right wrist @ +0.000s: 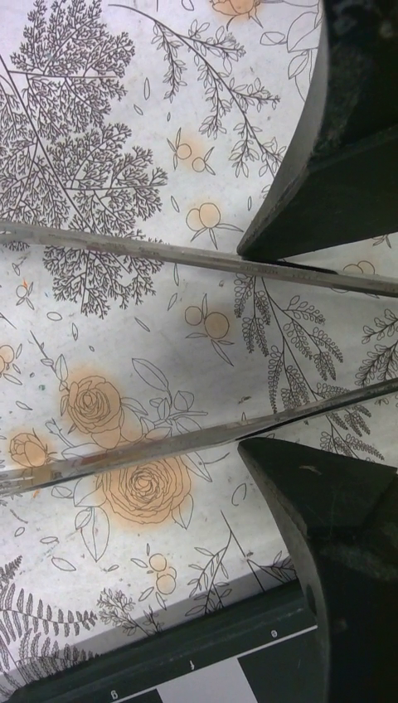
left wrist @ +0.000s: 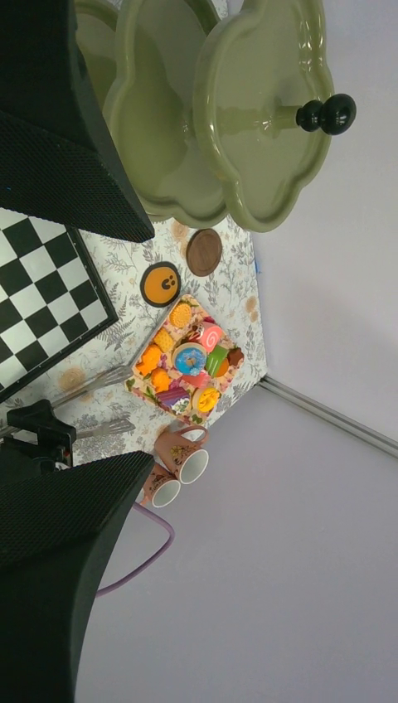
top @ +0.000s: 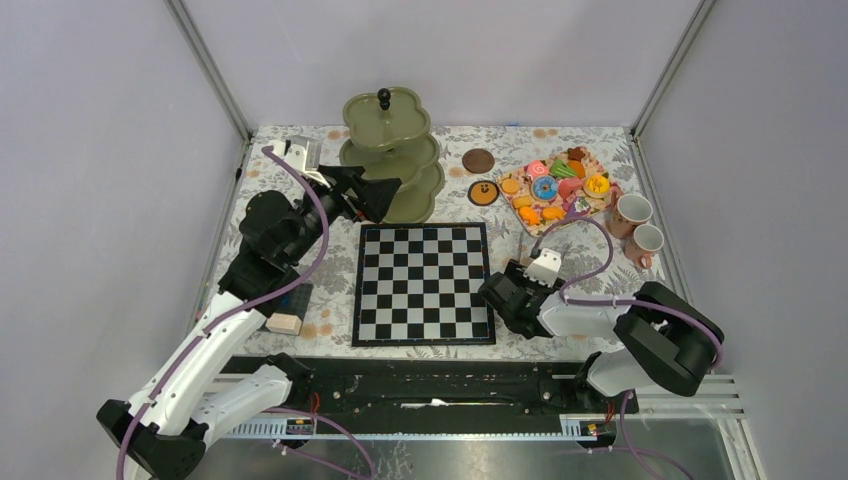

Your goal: Serve the afternoon tea

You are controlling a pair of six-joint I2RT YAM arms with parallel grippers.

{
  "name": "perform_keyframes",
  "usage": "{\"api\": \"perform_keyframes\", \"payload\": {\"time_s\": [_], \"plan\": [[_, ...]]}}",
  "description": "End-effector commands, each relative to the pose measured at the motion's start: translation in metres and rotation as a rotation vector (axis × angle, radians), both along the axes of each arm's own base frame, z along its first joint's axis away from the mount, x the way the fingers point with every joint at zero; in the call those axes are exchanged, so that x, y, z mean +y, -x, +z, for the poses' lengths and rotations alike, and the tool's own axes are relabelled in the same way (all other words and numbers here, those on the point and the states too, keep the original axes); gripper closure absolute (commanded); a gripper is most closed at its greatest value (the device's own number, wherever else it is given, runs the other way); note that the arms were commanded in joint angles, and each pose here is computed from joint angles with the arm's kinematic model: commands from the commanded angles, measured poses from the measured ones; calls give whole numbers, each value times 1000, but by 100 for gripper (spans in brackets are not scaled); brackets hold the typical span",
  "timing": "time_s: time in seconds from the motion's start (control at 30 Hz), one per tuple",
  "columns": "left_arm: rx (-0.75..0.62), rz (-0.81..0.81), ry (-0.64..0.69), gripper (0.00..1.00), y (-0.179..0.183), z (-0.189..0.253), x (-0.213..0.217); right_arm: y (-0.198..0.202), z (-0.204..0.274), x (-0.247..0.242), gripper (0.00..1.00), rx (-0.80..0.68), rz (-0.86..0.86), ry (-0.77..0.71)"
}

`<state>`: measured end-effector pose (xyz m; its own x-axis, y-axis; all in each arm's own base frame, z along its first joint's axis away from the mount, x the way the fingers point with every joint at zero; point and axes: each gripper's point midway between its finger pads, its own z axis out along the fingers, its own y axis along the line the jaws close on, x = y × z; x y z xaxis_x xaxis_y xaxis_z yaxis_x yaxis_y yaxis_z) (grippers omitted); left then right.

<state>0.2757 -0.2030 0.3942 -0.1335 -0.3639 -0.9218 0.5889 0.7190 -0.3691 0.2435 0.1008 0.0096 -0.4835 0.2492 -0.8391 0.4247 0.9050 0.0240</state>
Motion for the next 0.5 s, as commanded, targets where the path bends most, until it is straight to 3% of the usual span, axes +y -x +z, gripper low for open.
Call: {"api": "perform_keyframes", "payload": {"time_s": [0.0,0.2,0.47], "plan": [[-37,-27,26,1,4,12,-4,11,-6,-10,18,20,-18,13],[-34,-30,25,1,4,12,-5,7,8,-8,31,-13,3,-2],[-30,-31,23,1,3,10,-6,3,41,-6,34,-82,29,-45]]}}
